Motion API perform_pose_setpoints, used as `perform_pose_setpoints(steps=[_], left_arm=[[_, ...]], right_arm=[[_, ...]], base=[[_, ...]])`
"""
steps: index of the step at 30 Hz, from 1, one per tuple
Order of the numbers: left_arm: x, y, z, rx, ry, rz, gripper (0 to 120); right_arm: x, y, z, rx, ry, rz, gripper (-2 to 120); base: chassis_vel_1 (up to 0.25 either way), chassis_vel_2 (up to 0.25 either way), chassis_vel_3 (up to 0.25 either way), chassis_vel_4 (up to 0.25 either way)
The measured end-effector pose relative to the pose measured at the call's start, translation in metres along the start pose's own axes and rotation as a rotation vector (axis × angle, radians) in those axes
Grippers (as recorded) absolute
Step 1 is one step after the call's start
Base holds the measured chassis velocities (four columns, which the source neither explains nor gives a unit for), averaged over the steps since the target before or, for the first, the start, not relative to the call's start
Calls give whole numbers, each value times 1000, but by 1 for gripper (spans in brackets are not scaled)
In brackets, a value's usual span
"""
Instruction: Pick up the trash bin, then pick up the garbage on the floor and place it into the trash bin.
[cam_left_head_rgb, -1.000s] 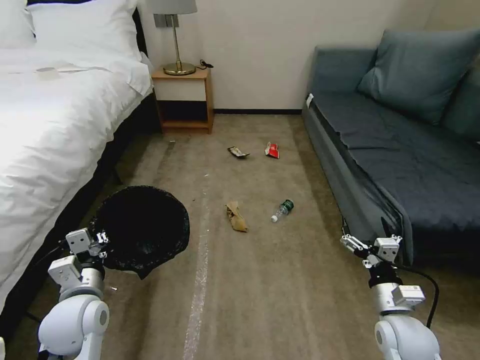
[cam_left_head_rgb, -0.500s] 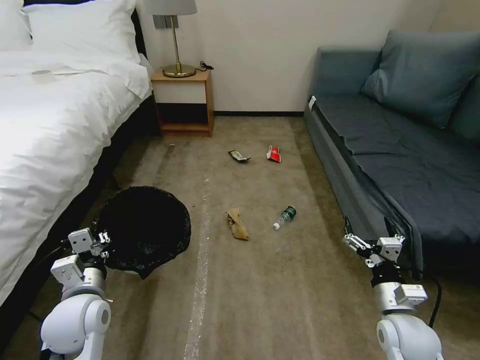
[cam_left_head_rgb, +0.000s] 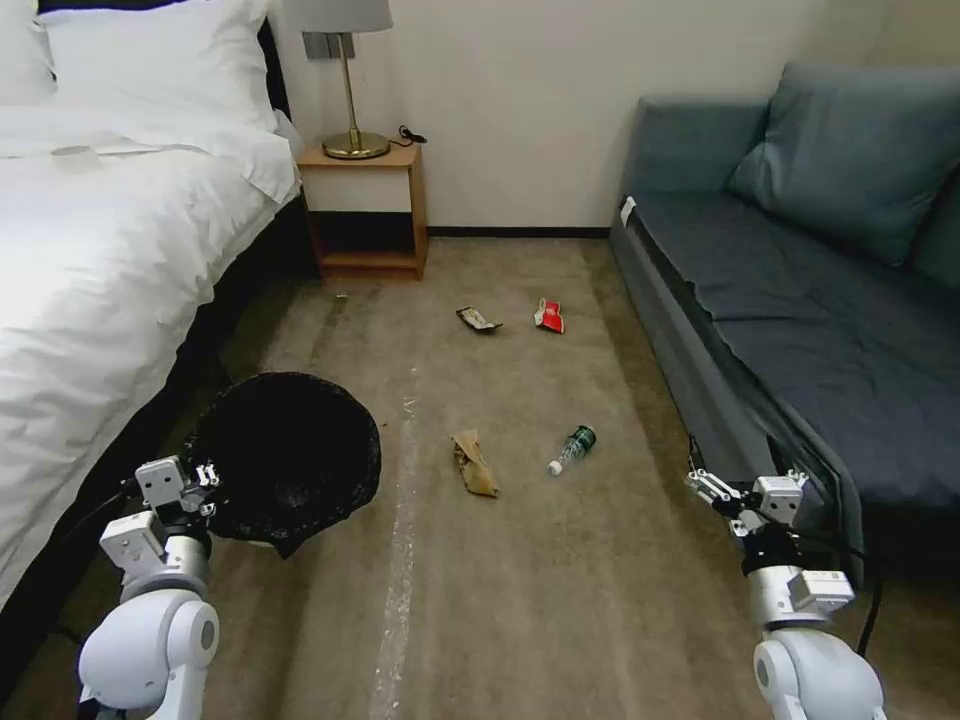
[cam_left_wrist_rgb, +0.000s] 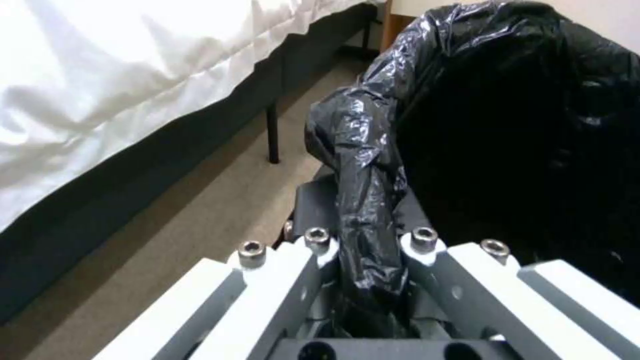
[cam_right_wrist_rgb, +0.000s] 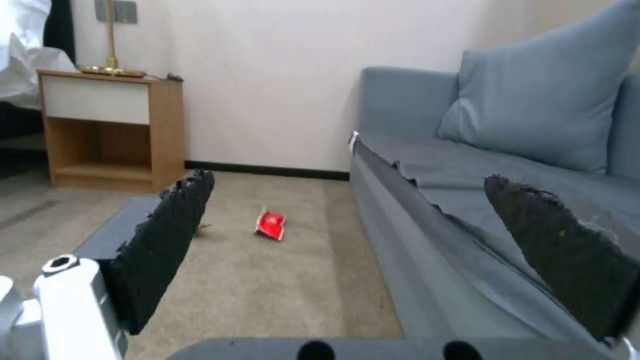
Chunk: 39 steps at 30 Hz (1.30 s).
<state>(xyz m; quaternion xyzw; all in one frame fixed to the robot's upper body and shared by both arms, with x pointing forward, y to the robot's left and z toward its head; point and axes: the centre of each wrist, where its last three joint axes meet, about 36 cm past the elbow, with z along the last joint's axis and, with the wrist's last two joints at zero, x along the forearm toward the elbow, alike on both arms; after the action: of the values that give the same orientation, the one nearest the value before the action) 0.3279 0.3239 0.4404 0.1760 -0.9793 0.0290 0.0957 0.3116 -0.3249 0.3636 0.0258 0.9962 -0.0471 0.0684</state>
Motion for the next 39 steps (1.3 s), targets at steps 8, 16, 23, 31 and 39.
perform_pose_setpoints(steps=[8, 16, 23, 31, 39], left_arm=[[-1, 2, -1, 0, -4, -3, 4], [0, 2, -1, 1, -2, -4, 4], [0, 2, -1, 2, -3, -4, 4], [0, 2, -1, 2, -4, -5, 4], [-1, 2, -1, 2, -4, -6, 4]], right_arm=[[0, 0, 1, 1, 0, -2, 100], [2, -1, 2, 3, 2, -3, 100], [2, 1, 3, 1, 3, -5, 100], [1, 1, 3, 3, 1, -11, 100], [1, 1, 4, 6, 4, -13, 100]], base=[[-62, 77, 85, -70], [-81, 68, 70, -85], [-72, 60, 77, -63], [-59, 73, 69, -74], [-70, 70, 63, -75]])
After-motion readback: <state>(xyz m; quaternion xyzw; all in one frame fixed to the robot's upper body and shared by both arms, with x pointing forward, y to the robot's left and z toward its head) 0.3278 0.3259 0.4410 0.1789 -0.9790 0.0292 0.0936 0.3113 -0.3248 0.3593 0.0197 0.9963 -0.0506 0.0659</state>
